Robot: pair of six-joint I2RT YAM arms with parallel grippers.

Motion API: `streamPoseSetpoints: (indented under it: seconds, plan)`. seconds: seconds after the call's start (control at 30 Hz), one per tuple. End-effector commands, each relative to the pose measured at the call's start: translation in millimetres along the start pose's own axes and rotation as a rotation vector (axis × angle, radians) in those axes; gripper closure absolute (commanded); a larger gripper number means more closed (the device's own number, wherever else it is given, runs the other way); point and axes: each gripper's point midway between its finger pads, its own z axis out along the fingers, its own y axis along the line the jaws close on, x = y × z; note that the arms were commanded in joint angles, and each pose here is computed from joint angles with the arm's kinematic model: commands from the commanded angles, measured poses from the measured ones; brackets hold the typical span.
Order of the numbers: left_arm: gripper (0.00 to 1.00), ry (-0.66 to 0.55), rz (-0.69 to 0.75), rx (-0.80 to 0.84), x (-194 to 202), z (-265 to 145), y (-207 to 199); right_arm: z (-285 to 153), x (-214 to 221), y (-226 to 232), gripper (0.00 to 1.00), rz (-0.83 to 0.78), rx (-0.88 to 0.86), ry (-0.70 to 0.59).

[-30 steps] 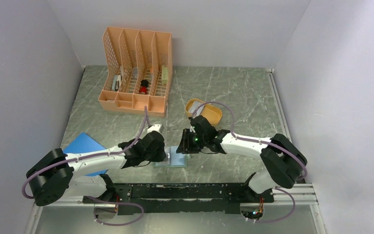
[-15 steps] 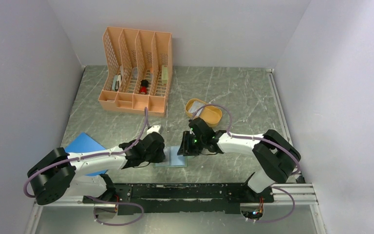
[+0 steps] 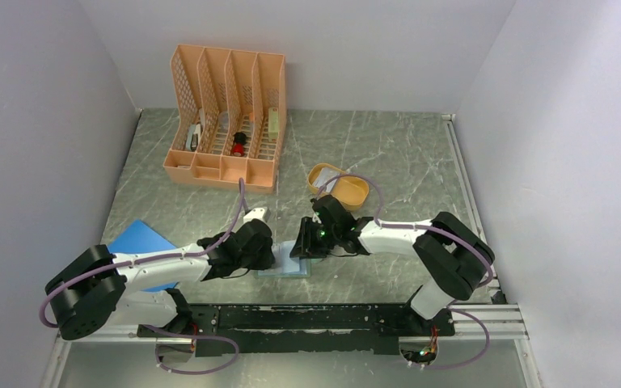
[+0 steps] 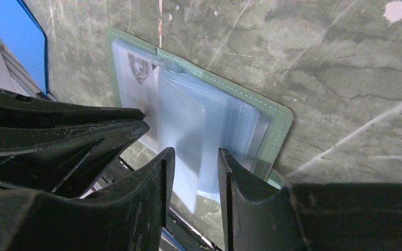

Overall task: Put the credit cards into the card holder
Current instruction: Turn over the card slot in the card holder.

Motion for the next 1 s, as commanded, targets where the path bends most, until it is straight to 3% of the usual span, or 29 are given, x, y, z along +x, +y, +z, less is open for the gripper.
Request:
streamPoseSetpoints:
  seconds: [0.0, 0.47, 0.97]
  plan:
    - [0.81, 0.018, -0.007, -0.021, 8, 2, 9, 3, 7, 2, 0.6, 0.006, -0.036, 0.026]
    - [0.81, 0.005, -0.001, -0.022, 3, -1, 8, -11, -4, 23, 0.65, -0.012, -0.098, -0.019]
    - [0.81, 0.0, 0.0, -0.015, 0, -2, 5, -14, -3, 30, 0.61, -0.016, -0.13, -0.016]
